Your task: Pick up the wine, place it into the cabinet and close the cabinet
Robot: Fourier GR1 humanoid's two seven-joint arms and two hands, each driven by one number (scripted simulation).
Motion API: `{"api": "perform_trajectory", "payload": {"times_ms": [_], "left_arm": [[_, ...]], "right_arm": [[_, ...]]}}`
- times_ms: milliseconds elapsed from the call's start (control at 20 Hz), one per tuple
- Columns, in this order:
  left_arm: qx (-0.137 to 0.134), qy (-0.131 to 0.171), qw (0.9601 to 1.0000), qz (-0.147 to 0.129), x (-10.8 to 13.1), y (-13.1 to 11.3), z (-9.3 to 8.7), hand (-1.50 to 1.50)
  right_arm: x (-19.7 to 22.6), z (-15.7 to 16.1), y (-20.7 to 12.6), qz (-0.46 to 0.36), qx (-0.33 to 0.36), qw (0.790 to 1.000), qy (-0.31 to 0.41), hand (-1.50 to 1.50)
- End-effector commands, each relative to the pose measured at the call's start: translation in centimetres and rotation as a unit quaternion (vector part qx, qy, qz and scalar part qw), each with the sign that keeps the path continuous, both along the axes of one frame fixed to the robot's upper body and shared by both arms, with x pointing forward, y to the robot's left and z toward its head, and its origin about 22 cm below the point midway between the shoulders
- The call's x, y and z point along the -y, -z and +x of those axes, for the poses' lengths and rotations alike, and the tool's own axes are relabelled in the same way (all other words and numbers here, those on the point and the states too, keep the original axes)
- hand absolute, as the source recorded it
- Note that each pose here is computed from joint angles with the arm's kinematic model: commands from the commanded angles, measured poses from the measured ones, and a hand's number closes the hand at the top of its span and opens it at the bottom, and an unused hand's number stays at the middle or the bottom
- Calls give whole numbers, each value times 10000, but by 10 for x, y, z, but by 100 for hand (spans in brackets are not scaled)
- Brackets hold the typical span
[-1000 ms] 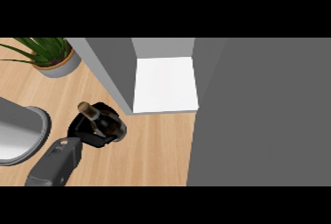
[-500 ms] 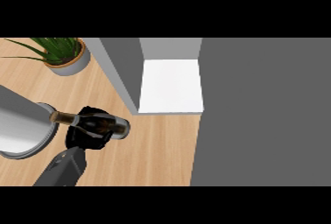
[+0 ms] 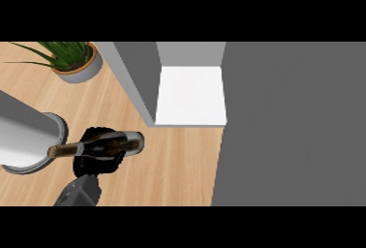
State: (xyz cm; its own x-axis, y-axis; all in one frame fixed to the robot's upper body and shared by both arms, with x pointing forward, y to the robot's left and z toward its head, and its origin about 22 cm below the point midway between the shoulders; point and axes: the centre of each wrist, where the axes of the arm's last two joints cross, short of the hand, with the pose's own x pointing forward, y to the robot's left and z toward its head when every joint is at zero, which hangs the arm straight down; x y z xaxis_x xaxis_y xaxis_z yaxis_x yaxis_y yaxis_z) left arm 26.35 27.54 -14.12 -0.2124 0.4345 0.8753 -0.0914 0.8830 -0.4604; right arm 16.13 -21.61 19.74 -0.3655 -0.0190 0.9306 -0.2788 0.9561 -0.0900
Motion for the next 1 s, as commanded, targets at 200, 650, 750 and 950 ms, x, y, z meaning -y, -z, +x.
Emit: {"api": "perform_trajectory", "payload": {"times_ms": [200, 650, 750, 950], "left_arm": [[-13, 644, 9979, -29, 36, -10, -22, 150], [24, 1004, 9949, 5, 92, -59, -32, 150], [-101, 1089, 9940, -20, 114, -74, -33, 150], [-266, 1008, 9945, -93, 134, -86, -33, 150]], "right_arm": [[-6, -5, -9, 195, 32, 9995, -255, -150], [11, -10, 13, 235, 8, 9996, -161, -150], [12, -12, -11, 164, 8, 9996, -212, -150], [6, -36, -8, 292, 93, 9993, -234, -150]]}}
